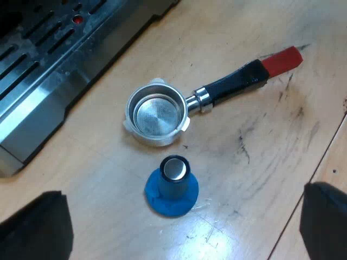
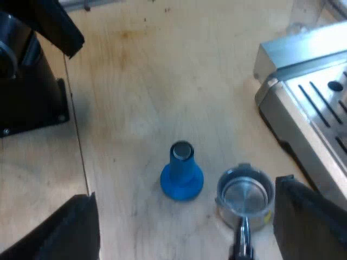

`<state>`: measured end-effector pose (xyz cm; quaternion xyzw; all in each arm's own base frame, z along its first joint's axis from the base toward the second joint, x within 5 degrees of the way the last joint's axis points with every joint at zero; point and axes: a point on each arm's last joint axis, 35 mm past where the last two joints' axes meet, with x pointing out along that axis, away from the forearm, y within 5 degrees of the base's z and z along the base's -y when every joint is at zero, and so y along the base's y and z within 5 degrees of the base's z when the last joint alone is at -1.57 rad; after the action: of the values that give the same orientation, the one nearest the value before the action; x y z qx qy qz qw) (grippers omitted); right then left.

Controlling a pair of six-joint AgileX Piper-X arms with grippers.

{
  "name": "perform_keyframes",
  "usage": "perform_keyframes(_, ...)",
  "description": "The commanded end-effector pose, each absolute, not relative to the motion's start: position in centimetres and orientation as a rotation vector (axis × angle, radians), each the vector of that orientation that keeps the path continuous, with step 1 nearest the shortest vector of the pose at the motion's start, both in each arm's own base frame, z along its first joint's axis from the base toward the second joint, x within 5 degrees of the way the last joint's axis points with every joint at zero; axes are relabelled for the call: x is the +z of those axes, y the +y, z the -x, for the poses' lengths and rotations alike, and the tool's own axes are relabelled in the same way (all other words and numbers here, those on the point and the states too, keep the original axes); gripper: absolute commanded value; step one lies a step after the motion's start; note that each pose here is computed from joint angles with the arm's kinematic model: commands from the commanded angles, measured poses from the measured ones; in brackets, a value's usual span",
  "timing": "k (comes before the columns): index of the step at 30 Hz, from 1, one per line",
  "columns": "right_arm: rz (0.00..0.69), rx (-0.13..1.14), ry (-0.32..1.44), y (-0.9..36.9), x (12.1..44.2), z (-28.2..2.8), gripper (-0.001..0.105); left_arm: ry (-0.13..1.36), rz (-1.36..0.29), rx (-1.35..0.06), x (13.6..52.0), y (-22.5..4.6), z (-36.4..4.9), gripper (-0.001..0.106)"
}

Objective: Grind coffee beans and then tamp

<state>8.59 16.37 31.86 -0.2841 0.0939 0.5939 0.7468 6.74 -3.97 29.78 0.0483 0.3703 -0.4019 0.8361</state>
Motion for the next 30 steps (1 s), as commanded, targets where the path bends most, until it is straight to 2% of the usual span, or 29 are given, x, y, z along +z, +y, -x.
perform_keyframes(1, 0.607, 1.280, 0.132, 16.7, 32.0, -8.7, 0.069, 0.771, -0.115, -0.854, 30.1, -4.0, -6.6, 0.086)
perform_keyframes(9, 0.578, 1.234, 0.199, 16.6, 30.9, -8.8, 0.069, 0.773, -0.118, -0.856, 29.8, -4.0, -6.7, 0.086)
perform_keyframes(21, 0.633, 1.243, 0.312, 16.0, 26.5, -8.5, 0.069, 0.765, -0.131, -0.861, 27.3, -4.3, -7.6, 0.086)
perform_keyframes(26, 0.627, 1.242, 0.300, 16.1, 26.6, -8.5, 0.069, 0.763, -0.165, -0.880, 26.8, -4.3, -7.6, 0.086)
perform_keyframes(30, 0.623, 1.241, 0.291, 16.1, 26.7, -8.6, 0.069, 0.747, -0.224, -0.947, 26.7, -4.7, -7.5, 0.086)
